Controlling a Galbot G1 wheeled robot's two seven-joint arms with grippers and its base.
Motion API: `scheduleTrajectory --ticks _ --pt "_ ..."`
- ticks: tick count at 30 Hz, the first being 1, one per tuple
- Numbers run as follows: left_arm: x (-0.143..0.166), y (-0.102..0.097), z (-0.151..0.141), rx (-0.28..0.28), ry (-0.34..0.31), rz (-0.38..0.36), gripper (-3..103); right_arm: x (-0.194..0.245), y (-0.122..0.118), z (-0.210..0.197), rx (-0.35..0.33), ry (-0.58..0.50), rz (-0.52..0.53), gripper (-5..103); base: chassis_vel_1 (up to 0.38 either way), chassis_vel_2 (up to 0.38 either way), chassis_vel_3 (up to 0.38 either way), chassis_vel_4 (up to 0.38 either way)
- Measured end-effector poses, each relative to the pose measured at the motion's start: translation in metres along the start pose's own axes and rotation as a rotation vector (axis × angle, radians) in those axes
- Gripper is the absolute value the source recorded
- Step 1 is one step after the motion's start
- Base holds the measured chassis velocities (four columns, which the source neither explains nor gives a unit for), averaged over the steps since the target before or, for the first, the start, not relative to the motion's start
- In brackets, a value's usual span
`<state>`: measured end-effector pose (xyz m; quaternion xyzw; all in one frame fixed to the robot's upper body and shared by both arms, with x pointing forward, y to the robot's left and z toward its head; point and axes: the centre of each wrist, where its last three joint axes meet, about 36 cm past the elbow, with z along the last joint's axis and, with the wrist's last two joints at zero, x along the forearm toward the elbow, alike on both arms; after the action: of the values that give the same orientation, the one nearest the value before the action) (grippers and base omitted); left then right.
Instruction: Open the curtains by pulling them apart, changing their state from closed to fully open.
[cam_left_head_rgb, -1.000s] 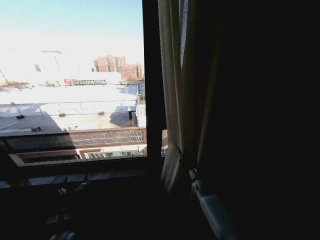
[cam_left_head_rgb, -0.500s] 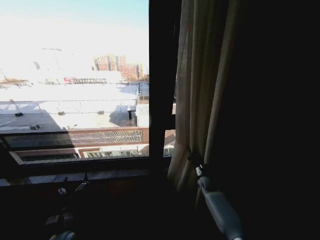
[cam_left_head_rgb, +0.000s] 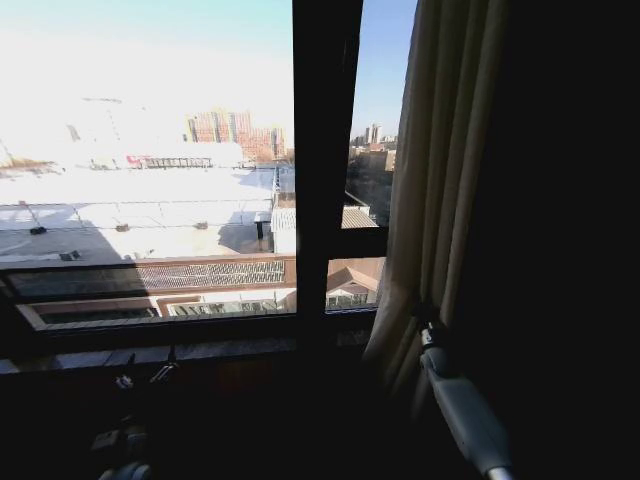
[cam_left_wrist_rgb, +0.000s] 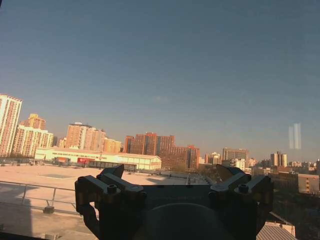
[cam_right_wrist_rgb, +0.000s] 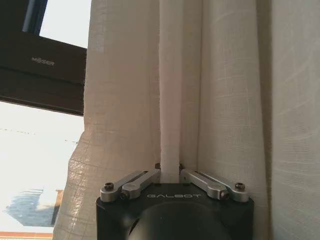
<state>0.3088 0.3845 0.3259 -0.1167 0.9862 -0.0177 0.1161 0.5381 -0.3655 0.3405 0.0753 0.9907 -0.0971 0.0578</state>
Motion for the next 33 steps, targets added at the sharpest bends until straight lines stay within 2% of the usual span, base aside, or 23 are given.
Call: scheduleTrajectory --ticks 2,3,4,6,7,8,9,11,15,17,21,23,26,30,33 --pt "0.0 0.0 0.0 0.0 0.0 0.0 100 0.014 0.012 -0.007 -0.049 0.012 -0.076 -2 0.0 0.0 0.0 0.0" --pt "0.0 0.0 0.0 0.0 0.0 0.0 100 0.025 0.021 -0.01 -0.072 0.011 -0.133 3 0.0 0.0 0.0 0.0" --pt "0.0 0.0 0.0 0.0 0.0 0.0 100 0.025 0.021 -0.01 -0.072 0.011 -0.133 3 0.0 0.0 0.0 0.0" --pt "0.0 0.0 0.0 0.0 0.0 0.0 100 0.038 0.032 -0.015 -0.085 -0.002 -0.193 14 0.0 0.0 0.0 0.0" --pt "0.0 0.0 0.0 0.0 0.0 0.0 100 0.042 0.036 -0.017 -0.089 -0.007 -0.209 14 0.0 0.0 0.0 0.0" --pt "0.0 0.0 0.0 0.0 0.0 0.0 100 0.047 0.041 -0.02 -0.097 -0.011 -0.227 19 0.0 0.0 0.0 0.0" --pt "0.0 0.0 0.0 0.0 0.0 0.0 100 0.056 0.047 -0.024 -0.105 -0.018 -0.249 30 0.0 0.0 0.0 0.0" --pt "0.0 0.0 0.0 0.0 0.0 0.0 100 0.06 0.049 -0.025 -0.108 -0.02 -0.256 30 0.0 0.0 0.0 0.0" --pt "0.0 0.0 0.0 0.0 0.0 0.0 100 0.081 0.055 -0.029 -0.116 -0.028 -0.292 51 0.0 0.0 0.0 0.0" --pt "0.0 0.0 0.0 0.0 0.0 0.0 100 0.085 0.057 -0.031 -0.119 -0.032 -0.299 51 0.0 0.0 0.0 0.0" --pt "0.0 0.0 0.0 0.0 0.0 0.0 100 0.103 0.06 -0.037 -0.134 -0.044 -0.322 73 0.0 0.0 0.0 0.0" --pt "0.0 0.0 0.0 0.0 0.0 0.0 100 0.108 0.061 -0.038 -0.14 -0.045 -0.327 73 0.0 0.0 0.0 0.0" --pt "0.0 0.0 0.0 0.0 0.0 0.0 100 0.116 0.061 -0.036 -0.138 -0.047 -0.339 90 0.0 0.0 0.0 0.0" --pt "0.0 0.0 0.0 0.0 0.0 0.0 100 0.122 0.062 -0.034 -0.123 -0.053 -0.351 98 0.0 0.0 0.0 0.0" --pt "0.0 0.0 0.0 0.0 0.0 0.0 100 0.124 0.063 -0.034 -0.117 -0.059 -0.354 100 0.0 0.0 0.0 0.0"
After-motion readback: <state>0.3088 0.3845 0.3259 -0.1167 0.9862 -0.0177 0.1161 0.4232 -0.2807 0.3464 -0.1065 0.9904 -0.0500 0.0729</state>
